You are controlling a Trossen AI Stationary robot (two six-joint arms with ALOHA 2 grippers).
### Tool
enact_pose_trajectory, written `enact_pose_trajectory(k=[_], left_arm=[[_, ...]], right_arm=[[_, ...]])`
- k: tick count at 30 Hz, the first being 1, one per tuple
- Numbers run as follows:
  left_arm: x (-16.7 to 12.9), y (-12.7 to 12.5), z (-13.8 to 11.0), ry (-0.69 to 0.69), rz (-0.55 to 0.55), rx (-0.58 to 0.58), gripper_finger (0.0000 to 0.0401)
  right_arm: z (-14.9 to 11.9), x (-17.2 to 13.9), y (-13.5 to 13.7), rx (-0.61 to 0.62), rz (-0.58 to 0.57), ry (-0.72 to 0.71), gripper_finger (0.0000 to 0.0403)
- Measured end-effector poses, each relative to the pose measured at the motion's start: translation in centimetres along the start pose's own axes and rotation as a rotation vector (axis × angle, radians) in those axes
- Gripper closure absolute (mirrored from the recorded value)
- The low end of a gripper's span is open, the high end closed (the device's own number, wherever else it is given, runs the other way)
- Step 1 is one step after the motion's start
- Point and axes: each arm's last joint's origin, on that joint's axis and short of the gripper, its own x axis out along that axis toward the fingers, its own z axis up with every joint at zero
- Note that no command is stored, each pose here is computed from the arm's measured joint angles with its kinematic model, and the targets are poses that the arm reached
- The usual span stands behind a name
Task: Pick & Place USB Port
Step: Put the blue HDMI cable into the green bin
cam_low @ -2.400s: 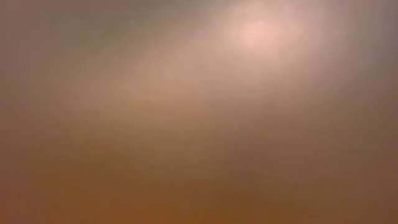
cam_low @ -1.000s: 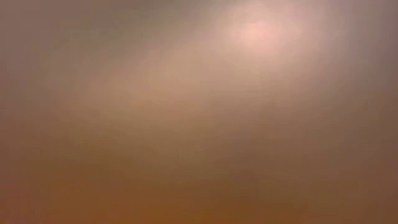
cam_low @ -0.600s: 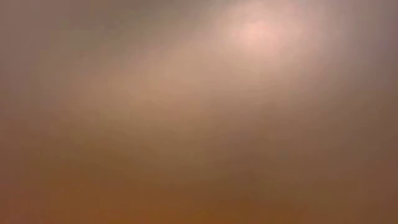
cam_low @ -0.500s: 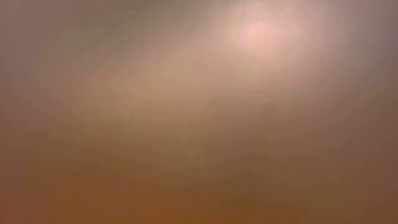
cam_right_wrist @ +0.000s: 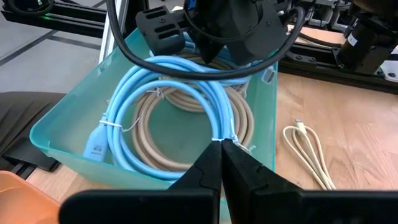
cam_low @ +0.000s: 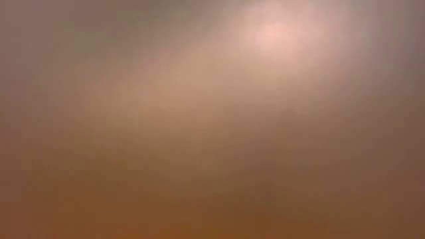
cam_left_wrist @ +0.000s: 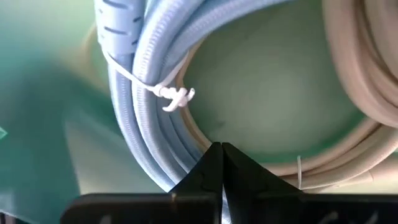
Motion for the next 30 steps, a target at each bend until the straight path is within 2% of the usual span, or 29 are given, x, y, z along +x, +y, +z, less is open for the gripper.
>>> enact_pose_trajectory(k=[17, 21, 25, 27, 30], left_arm=[[-1.7, 1.4, -1.3, -0.08, -0.084, -0.038, 0.0391], [-2.7, 1.3, -1.5, -0.145, -0.078, -0.032, 0.0391], [-4.9, 1.2, -2.1, -0.259, -0.082, -0.035, 0.0391], [-6.3, 0.9, -2.4, -0.373, -0.159, -0.005, 0.0391], [-7.9, -0.4, -2.7, -0.56, -0.371, 0.109, 0.0391]], right_arm=[[0.0, 0.0, 0.0, 0.0, 0.0, 0.002, 0.0403], [0.0, 0.0, 0.0, 0.0, 0.0, 0.002, 0.0403], [0.0, 0.0, 0.0, 0.0, 0.0, 0.0, 0.0403], [0.0, 0.0, 0.0, 0.0, 0.0, 0.0, 0.0403], [0.0, 0.0, 0.0, 0.0, 0.0, 0.001, 0.0403]])
